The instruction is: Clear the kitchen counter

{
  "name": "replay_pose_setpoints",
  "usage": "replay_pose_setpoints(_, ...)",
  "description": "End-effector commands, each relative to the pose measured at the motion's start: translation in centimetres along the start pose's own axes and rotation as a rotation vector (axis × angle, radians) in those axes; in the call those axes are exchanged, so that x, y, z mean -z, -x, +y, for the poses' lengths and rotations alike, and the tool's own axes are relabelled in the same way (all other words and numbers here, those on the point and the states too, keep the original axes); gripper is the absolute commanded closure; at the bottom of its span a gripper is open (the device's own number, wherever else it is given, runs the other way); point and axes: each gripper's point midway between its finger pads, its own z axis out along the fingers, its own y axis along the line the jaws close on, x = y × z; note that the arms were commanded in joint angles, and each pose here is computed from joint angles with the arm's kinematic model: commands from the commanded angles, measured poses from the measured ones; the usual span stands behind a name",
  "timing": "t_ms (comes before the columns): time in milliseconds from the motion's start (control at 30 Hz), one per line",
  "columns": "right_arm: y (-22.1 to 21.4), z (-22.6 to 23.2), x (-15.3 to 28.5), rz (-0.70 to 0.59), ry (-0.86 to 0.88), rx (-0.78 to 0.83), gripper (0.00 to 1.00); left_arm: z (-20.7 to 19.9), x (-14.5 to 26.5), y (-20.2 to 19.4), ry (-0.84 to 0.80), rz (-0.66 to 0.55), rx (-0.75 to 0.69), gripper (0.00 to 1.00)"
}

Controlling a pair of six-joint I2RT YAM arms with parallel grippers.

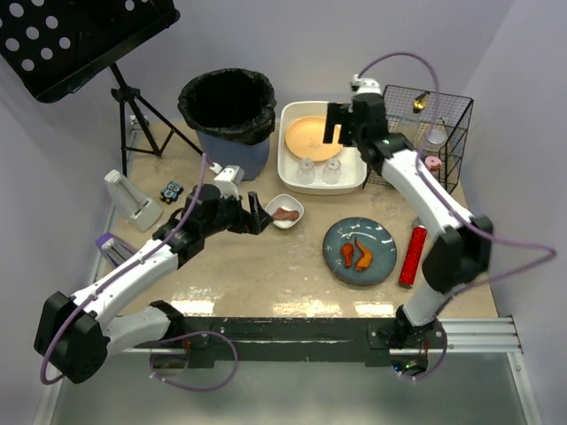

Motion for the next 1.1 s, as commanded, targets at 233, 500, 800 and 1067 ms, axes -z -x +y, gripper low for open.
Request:
replay_pose_setpoints(233, 8.0, 0.1, 15.9, -0.493, 0.260, -0.331, 0.02, -7.1, -5.5, -3.1, -0.116, 0.006, 0.119, 0.14)
replay_pose_setpoints(500, 7.4, -1.6, 20.1, -0.551, 0.262, -0.379, 0.06, -9.6, -10.5, -6.8, -0.123, 0.113, 0.197, 0.23)
replay_pose_setpoints(800, 7.0, -2.1, 21.6, -0.571, 0.268, -0.403, 0.07, -11.9, -14.1, -11.6, -0.113, 0.218, 0.310, 0.35)
replay_pose_setpoints(1067, 6.7, -1.7, 22.1, -0.559, 0.302, -0.411, 0.07, -10.8, -16.3, -13.8, -0.032, 0.263, 0.377, 0.51)
